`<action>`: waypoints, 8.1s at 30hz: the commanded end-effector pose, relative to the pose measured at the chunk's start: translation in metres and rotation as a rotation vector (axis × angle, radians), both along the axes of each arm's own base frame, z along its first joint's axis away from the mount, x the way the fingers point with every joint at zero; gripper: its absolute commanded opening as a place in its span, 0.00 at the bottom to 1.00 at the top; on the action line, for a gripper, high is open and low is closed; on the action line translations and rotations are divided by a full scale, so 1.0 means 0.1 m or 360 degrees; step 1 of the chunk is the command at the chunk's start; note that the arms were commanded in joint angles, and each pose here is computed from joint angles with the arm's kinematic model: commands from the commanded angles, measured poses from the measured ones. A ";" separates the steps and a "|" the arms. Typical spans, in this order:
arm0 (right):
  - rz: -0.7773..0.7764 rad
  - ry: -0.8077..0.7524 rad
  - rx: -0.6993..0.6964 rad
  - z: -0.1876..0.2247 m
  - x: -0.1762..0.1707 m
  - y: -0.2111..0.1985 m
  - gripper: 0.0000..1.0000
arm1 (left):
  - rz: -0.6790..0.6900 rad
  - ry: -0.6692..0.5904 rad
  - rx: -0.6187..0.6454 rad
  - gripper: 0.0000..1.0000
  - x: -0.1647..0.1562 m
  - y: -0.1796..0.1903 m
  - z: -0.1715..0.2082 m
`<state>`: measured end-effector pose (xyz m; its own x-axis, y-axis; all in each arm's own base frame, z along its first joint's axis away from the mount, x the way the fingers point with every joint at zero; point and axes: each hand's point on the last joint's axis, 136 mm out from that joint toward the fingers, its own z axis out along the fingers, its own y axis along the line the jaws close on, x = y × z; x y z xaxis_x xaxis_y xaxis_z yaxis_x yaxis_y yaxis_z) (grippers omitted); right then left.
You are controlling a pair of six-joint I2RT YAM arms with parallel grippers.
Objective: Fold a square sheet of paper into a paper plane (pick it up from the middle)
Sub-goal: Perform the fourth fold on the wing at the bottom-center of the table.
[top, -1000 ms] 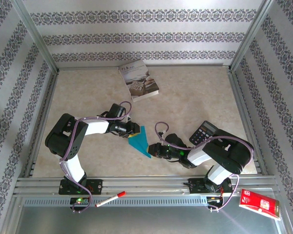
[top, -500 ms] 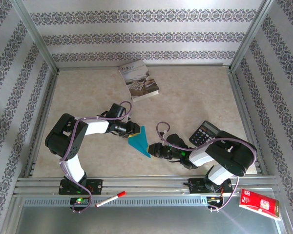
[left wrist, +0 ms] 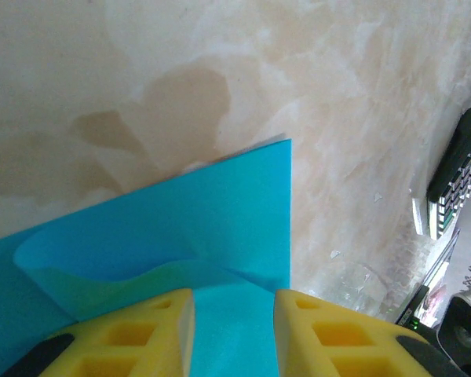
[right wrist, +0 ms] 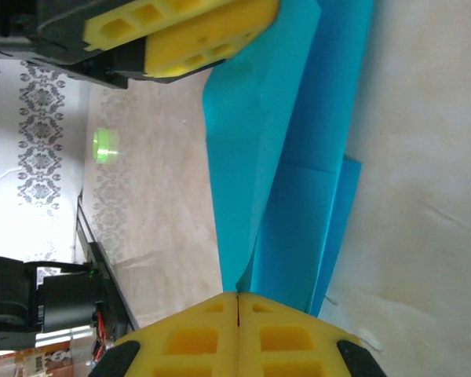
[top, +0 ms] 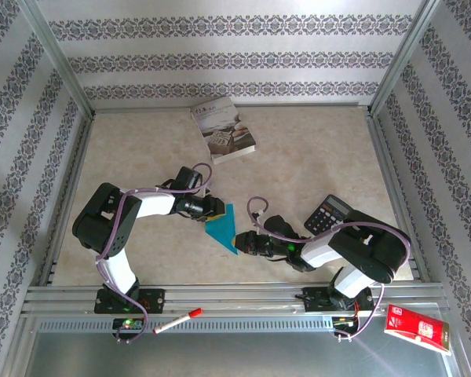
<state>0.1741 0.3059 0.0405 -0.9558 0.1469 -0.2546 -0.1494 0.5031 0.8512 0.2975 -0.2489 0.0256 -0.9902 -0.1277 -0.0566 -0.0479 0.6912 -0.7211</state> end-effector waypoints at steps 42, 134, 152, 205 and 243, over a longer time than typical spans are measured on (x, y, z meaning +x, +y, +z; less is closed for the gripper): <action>0.0235 -0.0144 -0.0269 0.16 -0.05 0.11 0.10 | 0.0038 0.0083 0.0202 0.33 -0.09 0.23 -0.25; 0.0233 -0.0071 -0.0340 0.09 0.05 0.24 0.08 | 0.0042 0.0109 0.0261 0.33 -0.11 0.29 -0.35; 0.0273 0.0167 -0.0501 -0.47 -0.28 -0.07 0.05 | 0.0035 0.0107 0.0268 0.33 -0.12 0.29 -0.36; 0.0238 0.0079 -0.0436 -0.23 -0.07 0.07 0.03 | 0.0031 0.0116 0.0280 0.33 -0.12 0.31 -0.37; 0.0134 0.0309 -0.0620 -0.70 -0.31 -0.29 0.00 | 0.0009 0.0117 -0.0020 0.09 -0.69 -0.27 0.20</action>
<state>0.1659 0.3104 0.0159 -0.9762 0.0054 -0.2169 -0.1609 0.6526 0.7404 0.2250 -0.2681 0.0487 -0.9934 -0.1130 0.0188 -0.0925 0.6949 -0.7131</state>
